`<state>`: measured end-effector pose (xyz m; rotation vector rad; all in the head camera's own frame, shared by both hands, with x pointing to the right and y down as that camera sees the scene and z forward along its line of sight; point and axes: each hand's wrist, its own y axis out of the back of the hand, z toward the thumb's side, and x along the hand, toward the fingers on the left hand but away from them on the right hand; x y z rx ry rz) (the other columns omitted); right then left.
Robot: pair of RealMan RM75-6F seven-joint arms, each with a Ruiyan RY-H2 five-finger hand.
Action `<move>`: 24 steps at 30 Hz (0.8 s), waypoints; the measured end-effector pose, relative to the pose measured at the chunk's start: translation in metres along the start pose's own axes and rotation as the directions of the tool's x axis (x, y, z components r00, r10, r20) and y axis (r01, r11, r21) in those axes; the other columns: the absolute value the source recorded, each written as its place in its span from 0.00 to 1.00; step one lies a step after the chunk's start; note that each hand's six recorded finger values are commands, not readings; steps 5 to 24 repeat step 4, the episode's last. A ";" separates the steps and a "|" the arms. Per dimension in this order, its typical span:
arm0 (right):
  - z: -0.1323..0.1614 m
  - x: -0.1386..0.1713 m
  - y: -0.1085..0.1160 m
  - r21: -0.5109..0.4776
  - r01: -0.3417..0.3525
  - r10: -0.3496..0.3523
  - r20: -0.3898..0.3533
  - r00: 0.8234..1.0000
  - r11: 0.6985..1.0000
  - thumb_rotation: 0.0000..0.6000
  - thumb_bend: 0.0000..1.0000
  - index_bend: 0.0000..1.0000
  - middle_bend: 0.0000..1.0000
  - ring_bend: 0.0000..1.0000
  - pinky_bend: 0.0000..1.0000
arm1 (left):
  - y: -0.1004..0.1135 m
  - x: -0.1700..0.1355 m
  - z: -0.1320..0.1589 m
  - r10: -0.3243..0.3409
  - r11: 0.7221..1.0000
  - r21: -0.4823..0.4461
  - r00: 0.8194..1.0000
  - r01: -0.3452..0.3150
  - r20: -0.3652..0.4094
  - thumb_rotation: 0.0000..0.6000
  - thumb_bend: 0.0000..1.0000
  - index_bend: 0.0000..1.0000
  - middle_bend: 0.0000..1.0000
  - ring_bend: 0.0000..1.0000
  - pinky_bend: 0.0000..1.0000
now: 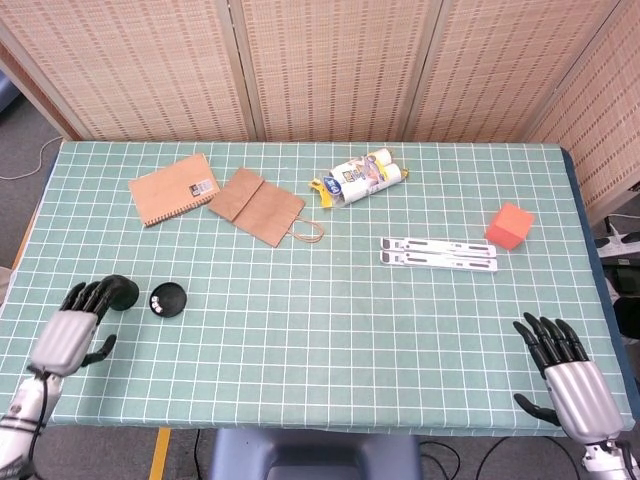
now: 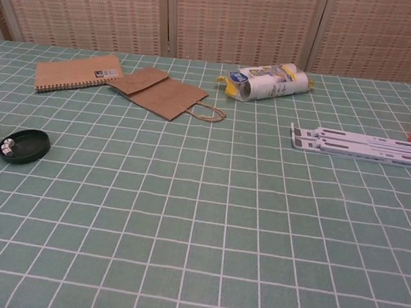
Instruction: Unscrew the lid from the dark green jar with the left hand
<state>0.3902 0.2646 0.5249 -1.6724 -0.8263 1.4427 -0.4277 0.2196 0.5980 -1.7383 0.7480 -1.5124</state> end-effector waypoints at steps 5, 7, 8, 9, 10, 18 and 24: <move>0.006 0.000 -0.005 0.009 -0.009 0.009 -0.007 1.000 1.000 1.00 0.08 0.00 0.00 0.00 0.00 | 0.004 -0.056 0.003 0.072 0.997 -0.041 0.997 -0.071 0.008 1.00 0.43 0.00 0.00 0.00 0.04; 0.006 0.000 -0.005 0.009 -0.009 0.009 -0.007 1.000 1.000 1.00 0.08 0.00 0.00 0.00 0.00 | 0.004 -0.056 0.003 0.072 0.997 -0.041 0.997 -0.071 0.008 1.00 0.43 0.00 0.00 0.00 0.04; 0.006 0.000 -0.005 0.009 -0.009 0.009 -0.007 1.000 1.000 1.00 0.08 0.00 0.00 0.00 0.00 | 0.004 -0.056 0.003 0.072 0.997 -0.041 0.997 -0.071 0.008 1.00 0.43 0.00 0.00 0.00 0.04; 0.006 0.000 -0.005 0.009 -0.009 0.009 -0.007 1.000 1.000 1.00 0.08 0.00 0.00 0.00 0.00 | 0.004 -0.056 0.003 0.072 0.997 -0.041 0.997 -0.071 0.008 1.00 0.43 0.00 0.00 0.00 0.04; 0.006 0.000 -0.005 0.009 -0.009 0.009 -0.007 1.000 1.000 1.00 0.08 0.00 0.00 0.00 0.00 | 0.004 -0.056 0.003 0.072 0.997 -0.041 0.997 -0.071 0.008 1.00 0.43 0.00 0.00 0.00 0.04; 0.006 0.000 -0.005 0.009 -0.009 0.009 -0.007 1.000 1.000 1.00 0.08 0.00 0.00 0.00 0.00 | 0.004 -0.056 0.003 0.072 0.997 -0.041 0.997 -0.071 0.008 1.00 0.43 0.00 0.00 0.00 0.04; 0.006 0.000 -0.005 0.009 -0.009 0.009 -0.007 1.000 1.000 1.00 0.08 0.00 0.00 0.00 0.00 | 0.004 -0.056 0.003 0.072 0.997 -0.041 0.997 -0.071 0.008 1.00 0.43 0.00 0.00 0.00 0.04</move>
